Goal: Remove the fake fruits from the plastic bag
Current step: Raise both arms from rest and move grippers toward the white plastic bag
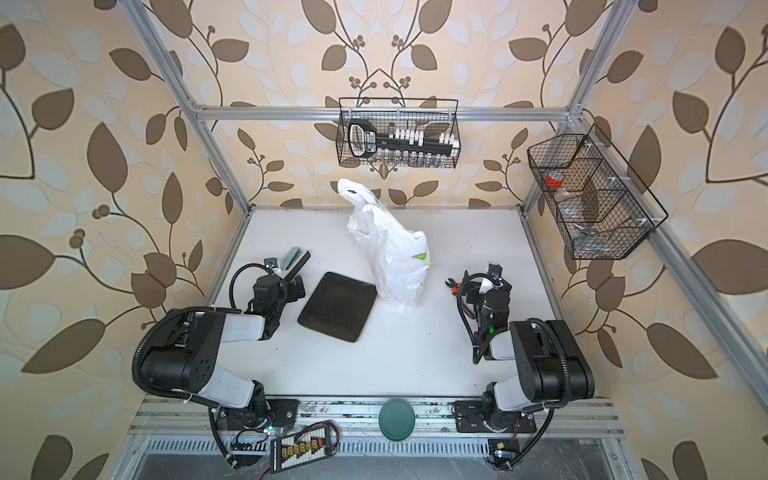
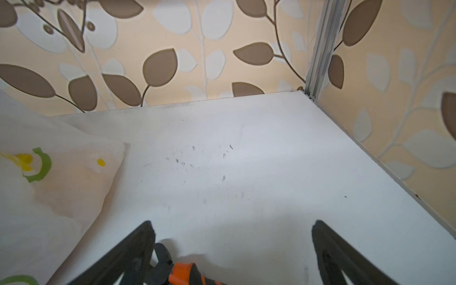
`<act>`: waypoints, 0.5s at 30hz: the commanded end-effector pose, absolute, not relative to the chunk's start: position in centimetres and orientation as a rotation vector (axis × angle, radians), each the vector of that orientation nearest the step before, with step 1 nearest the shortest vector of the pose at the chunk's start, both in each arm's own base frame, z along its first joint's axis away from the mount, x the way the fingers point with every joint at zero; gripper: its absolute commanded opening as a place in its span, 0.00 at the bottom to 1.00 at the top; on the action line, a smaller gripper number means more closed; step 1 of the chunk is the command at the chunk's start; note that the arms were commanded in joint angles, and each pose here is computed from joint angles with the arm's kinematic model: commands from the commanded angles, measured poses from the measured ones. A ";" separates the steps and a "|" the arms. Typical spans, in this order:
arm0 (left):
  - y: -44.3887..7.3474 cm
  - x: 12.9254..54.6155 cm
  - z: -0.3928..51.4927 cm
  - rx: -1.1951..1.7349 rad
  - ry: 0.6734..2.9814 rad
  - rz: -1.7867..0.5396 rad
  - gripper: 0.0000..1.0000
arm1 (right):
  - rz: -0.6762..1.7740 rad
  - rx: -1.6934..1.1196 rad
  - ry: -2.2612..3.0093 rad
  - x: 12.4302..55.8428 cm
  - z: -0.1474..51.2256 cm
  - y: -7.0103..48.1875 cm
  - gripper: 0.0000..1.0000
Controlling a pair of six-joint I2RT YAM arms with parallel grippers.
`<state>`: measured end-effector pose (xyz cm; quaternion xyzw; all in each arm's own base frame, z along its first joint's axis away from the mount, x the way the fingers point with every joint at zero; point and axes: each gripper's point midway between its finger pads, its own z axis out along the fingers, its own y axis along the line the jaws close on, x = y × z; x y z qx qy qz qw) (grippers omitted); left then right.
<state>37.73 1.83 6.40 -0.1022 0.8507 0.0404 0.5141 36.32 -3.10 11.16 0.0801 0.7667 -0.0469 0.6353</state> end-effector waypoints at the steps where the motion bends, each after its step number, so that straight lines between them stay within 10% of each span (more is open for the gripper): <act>1: 2.5 37.9 7.8 -0.250 1.992 0.125 0.99 | -0.117 0.183 1.735 36.8 11.8 -3.2 1.00; 15: 2.5 37.9 7.8 -0.250 1.992 0.123 0.99 | -0.116 0.182 1.735 36.8 11.8 -3.1 1.00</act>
